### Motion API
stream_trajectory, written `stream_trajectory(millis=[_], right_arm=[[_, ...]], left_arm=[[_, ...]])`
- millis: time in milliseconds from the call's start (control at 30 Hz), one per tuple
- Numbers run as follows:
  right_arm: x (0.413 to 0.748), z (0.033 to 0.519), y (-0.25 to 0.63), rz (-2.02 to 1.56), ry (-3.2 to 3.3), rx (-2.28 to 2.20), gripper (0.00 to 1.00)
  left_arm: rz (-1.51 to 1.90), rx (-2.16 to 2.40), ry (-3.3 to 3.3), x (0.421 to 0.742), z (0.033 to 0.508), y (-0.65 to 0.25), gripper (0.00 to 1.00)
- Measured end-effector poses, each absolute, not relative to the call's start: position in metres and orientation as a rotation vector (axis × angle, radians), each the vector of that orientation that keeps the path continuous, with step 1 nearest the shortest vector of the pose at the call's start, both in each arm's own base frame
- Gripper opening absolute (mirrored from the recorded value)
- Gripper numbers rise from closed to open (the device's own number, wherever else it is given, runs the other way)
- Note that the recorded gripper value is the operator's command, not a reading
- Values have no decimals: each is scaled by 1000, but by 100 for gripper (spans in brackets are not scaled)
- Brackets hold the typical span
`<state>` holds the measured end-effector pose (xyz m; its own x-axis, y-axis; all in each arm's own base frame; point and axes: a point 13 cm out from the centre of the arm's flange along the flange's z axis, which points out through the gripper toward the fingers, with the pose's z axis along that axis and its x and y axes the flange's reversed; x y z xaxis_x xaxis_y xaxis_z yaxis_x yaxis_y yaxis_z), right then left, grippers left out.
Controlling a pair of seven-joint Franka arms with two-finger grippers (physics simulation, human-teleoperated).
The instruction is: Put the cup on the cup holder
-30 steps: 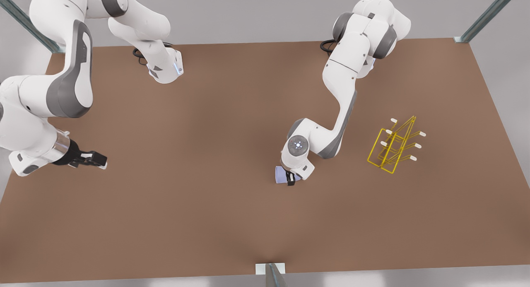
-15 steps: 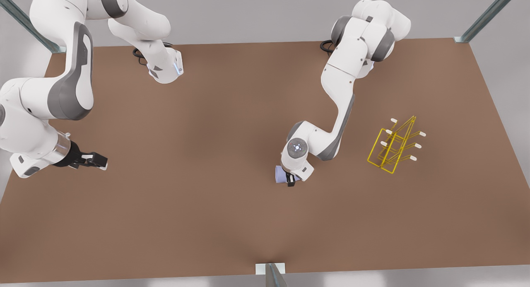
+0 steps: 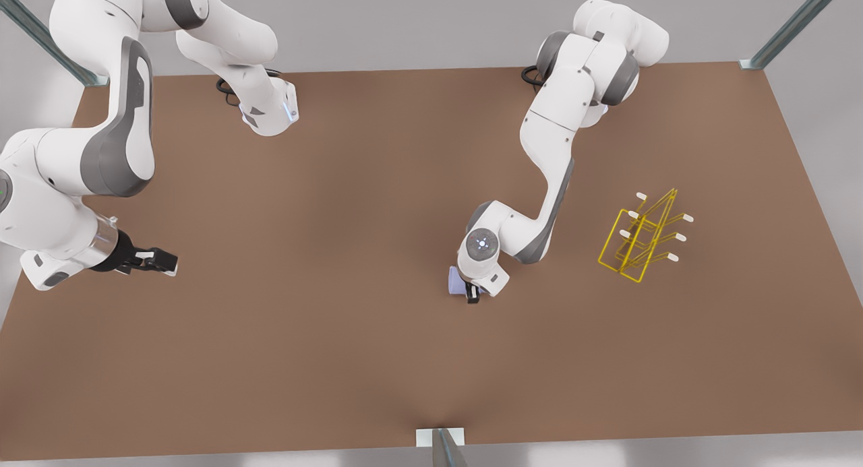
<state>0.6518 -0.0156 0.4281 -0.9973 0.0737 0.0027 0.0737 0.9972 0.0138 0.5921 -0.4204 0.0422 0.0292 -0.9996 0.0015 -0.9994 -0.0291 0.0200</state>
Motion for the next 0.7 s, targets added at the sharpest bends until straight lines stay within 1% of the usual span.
stream_trajectory(millis=[167,300,433,567,700], right_arm=[[653,428,-17,-30,-3140,-122,100],[654,399,-31,-42,-3094,-153,100],[657,388,-35,-48,-3085,-158,100],[658,386,-36,-50,-3088,-158,100],[660,392,-32,-49,-3101,-149,100]], left_arm=[[-3,2232,-2190,595,51,-422,75],[47,2206,-2203,597,100,-436,76],[-33,2206,-2255,598,114,-416,76],[-197,2217,-2365,606,135,-380,76],[-555,2221,-2493,598,145,-322,76]])
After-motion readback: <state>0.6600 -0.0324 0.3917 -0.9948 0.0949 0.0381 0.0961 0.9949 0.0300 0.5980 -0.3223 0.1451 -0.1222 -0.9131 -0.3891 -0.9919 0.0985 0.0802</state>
